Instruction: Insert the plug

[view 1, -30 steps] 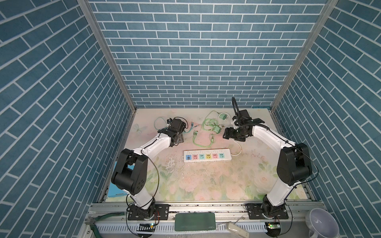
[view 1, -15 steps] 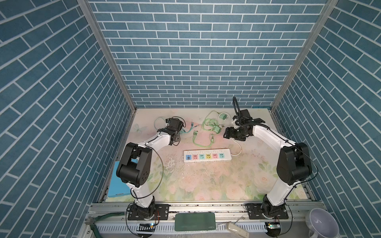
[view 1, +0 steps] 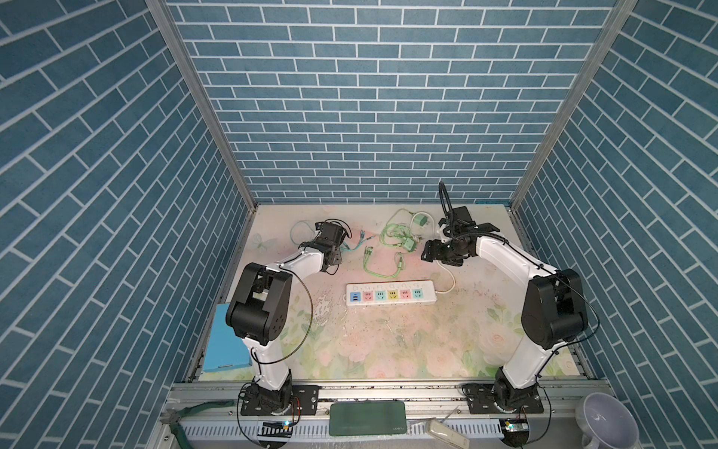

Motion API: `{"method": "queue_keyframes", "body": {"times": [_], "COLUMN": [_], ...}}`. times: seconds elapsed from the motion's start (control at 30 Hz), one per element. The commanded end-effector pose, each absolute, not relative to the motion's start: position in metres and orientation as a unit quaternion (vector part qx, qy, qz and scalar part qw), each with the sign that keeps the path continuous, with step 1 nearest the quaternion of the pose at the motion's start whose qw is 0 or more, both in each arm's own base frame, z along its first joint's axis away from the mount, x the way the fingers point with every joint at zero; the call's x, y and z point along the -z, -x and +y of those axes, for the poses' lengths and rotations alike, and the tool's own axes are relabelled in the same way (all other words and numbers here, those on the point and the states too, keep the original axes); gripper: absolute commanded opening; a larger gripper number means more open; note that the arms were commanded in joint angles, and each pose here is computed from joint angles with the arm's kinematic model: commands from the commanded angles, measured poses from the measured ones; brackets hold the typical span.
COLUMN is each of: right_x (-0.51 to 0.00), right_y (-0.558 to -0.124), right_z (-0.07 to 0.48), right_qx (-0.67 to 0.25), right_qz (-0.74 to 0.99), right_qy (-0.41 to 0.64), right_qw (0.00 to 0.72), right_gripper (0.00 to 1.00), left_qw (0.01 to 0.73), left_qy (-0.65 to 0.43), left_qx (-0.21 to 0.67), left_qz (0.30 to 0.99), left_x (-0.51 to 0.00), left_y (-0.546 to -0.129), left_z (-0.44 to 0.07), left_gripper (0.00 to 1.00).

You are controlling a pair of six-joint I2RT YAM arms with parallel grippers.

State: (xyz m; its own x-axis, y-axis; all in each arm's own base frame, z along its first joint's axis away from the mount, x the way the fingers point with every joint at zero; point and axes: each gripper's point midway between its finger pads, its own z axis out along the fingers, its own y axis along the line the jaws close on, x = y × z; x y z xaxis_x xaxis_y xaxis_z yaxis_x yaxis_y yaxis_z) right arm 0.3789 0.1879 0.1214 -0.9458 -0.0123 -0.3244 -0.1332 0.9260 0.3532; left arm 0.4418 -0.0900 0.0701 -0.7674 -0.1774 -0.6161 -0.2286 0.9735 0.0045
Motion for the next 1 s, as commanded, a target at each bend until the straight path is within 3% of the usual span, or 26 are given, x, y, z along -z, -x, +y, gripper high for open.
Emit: {"method": "queue_keyframes", "body": {"times": [0.0, 0.7, 0.97], "right_x": [-0.125, -0.124, -0.123], "right_y": [-0.375, -0.373, -0.372], "right_z": [0.189, 0.188, 0.187], "right_qx": [-0.198, -0.195, -0.194], "right_qz": [0.966, 0.968, 0.969], "right_qy": [0.043, 0.035, 0.033], "right_qw": [0.157, 0.153, 0.151], "right_gripper": [0.78, 0.78, 0.78], "left_qw": [0.339, 0.335, 0.333], "left_qy": [0.107, 0.097, 0.091], "left_qx": [-0.040, -0.014, -0.014], "left_qz": [0.934, 0.937, 0.938], "left_x": [-0.072, -0.050, -0.047], "left_y": [-0.451, -0.463, -0.464], "left_z": [-0.084, -0.087, -0.088], "left_gripper": [0.58, 0.54, 0.40]}}
